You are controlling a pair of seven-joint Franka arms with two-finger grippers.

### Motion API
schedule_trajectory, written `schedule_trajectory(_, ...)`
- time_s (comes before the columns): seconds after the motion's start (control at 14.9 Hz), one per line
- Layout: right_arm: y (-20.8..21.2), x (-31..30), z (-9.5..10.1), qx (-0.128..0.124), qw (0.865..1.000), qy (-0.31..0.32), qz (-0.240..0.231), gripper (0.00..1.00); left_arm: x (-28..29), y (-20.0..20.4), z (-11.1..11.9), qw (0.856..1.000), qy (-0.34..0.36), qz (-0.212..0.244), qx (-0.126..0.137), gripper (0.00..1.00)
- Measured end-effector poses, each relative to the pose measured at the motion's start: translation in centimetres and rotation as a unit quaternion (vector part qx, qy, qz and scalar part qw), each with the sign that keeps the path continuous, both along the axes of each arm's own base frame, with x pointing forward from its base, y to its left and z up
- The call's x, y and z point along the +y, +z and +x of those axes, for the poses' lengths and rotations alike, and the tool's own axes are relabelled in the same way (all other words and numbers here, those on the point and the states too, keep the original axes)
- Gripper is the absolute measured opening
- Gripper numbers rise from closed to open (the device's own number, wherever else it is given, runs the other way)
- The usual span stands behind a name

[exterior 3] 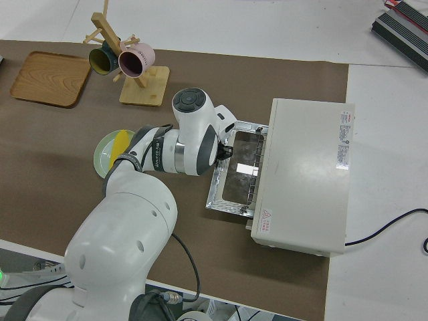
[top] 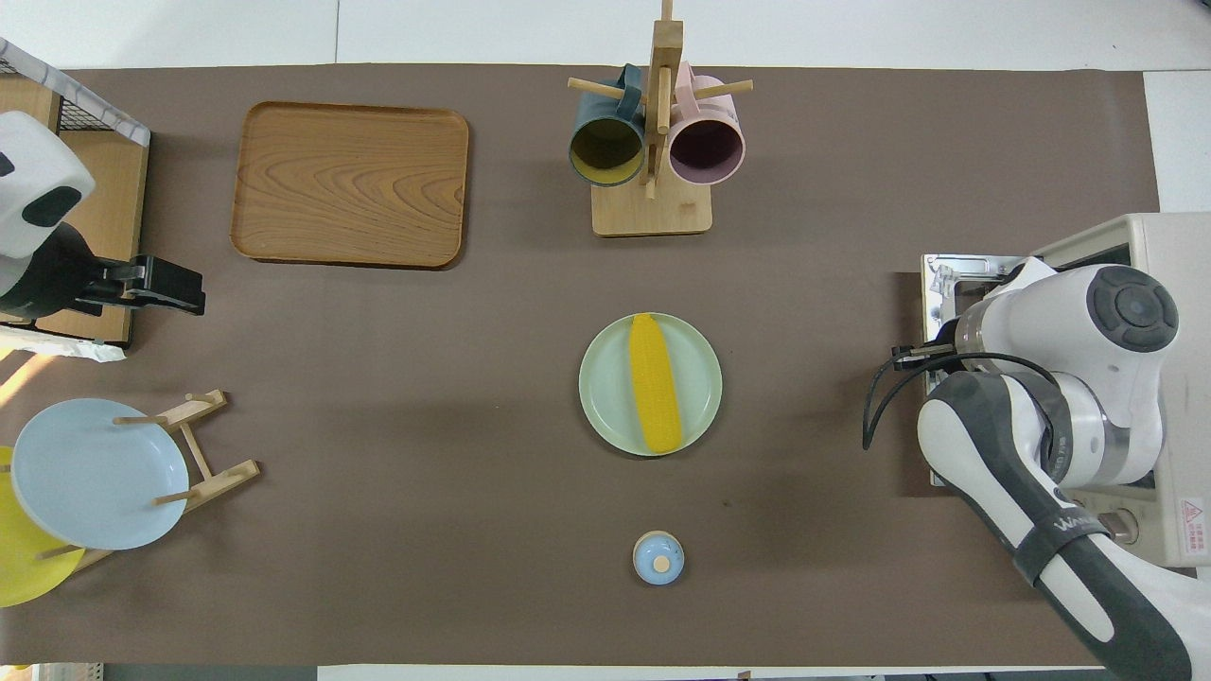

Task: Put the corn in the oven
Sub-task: 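Pull the toaster oven door open with the right gripper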

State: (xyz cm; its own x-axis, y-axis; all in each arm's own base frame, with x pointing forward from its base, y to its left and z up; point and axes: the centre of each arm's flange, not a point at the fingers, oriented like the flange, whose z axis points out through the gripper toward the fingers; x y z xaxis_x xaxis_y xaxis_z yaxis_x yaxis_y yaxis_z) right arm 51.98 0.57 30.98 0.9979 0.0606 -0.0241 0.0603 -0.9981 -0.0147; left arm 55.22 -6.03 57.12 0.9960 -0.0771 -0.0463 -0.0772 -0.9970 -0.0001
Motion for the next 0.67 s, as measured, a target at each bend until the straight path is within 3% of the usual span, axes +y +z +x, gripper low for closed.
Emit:
schedule_trajectory(0.4,-1.3,0.1,0.1,0.002,1.0,-0.016,-0.002,0.01,0.1,-0.1,-0.2,1.0,-0.002,0.0,0.01,1.0)
schedule_trajectory(0.54,-1.2,1.0,0.1,0.001,1.0,-0.014,-0.007,0.15,0.1,0.0,-0.3,1.0,-0.002,0.0,0.009,1.0)
schedule_trajectory(0.67,-0.8,3.1,0.3,-0.003,1.0,-0.009,-0.01,0.38,0.1,0.1,-0.4,1.0,-0.002,0.0,0.008,1.0)
